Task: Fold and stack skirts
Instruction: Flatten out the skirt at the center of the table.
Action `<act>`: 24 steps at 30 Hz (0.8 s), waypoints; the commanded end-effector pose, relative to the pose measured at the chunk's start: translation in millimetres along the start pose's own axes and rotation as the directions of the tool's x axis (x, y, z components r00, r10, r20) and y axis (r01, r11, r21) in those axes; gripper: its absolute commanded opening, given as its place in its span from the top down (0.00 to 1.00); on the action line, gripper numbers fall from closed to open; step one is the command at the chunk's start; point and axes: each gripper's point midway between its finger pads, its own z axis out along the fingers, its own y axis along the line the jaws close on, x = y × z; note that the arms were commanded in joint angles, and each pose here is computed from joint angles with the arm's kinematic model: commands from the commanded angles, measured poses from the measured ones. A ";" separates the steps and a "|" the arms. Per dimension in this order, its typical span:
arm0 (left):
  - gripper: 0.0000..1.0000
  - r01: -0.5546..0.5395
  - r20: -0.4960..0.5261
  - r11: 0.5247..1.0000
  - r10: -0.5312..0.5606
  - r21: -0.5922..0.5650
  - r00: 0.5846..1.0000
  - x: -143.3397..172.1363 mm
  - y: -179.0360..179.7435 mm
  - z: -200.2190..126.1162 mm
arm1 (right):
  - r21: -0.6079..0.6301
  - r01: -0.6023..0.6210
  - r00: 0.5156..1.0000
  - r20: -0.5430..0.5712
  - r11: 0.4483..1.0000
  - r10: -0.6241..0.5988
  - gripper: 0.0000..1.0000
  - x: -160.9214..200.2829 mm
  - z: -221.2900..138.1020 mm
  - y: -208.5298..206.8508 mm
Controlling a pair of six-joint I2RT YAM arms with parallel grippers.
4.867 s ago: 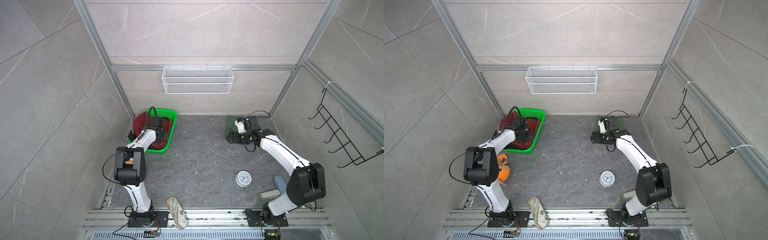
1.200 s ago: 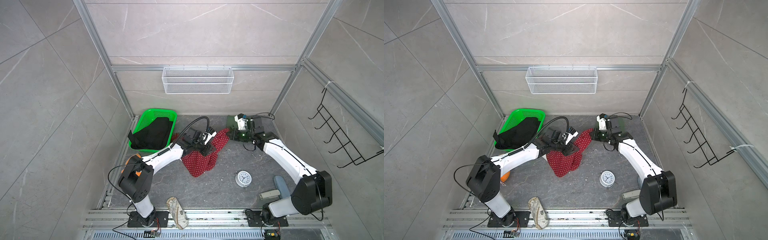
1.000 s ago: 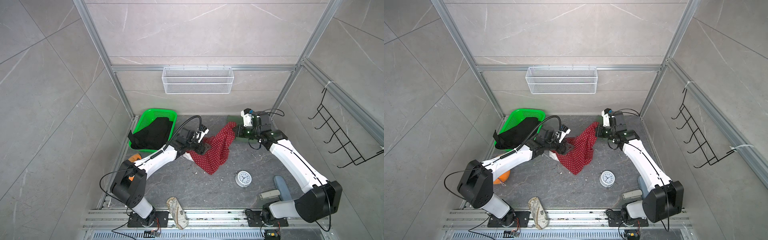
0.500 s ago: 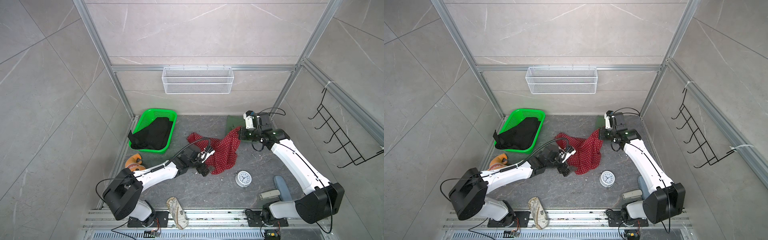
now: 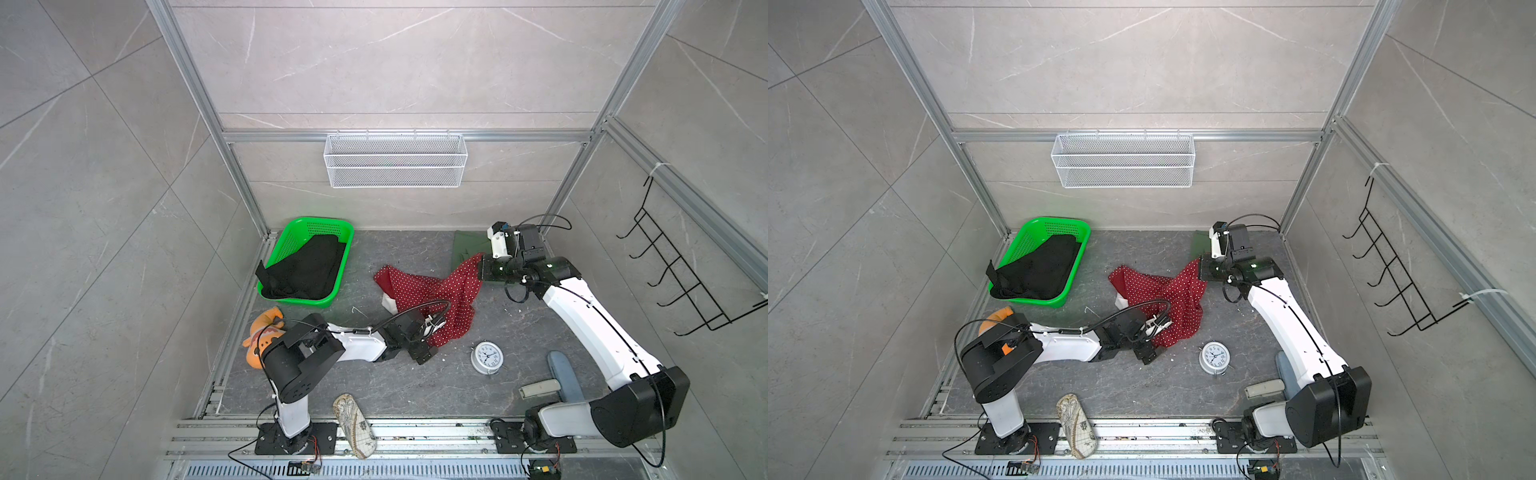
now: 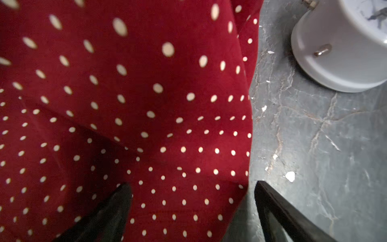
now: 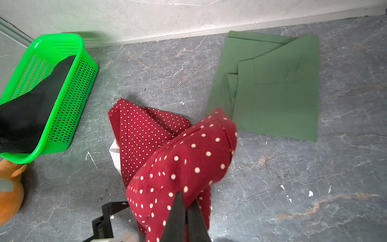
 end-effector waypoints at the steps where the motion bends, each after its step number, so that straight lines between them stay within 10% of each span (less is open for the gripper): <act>1: 0.11 -0.005 0.057 1.000 0.007 -0.030 0.998 -18.8 5.9 4.8 | 0.008 0.021 0.999 0.027 1.000 -0.021 1.00 -9.2 -12.5 0.6; 4: 0.30 -0.003 0.036 1.000 0.004 -0.024 0.999 -12.1 4.7 9.7 | 0.007 0.026 0.999 0.034 1.000 -0.026 1.00 -11.7 -14.1 1.3; 9: 1.00 0.015 -0.017 0.997 -0.016 -0.074 1.000 -7.2 14.2 4.6 | 0.023 0.029 0.999 0.044 0.999 -0.030 1.00 -15.5 -16.1 -1.0; 16: 1.00 0.060 0.077 0.981 -0.046 -0.187 0.996 -43.8 51.6 -57.4 | 0.086 0.037 0.998 0.053 0.996 -0.042 1.00 -21.9 -16.2 -11.4; 24: 1.00 0.237 0.304 0.887 -0.117 -0.396 0.945 -98.2 138.9 -199.7 | 0.133 0.033 0.994 0.099 0.991 -0.046 1.00 -40.1 -29.5 -24.1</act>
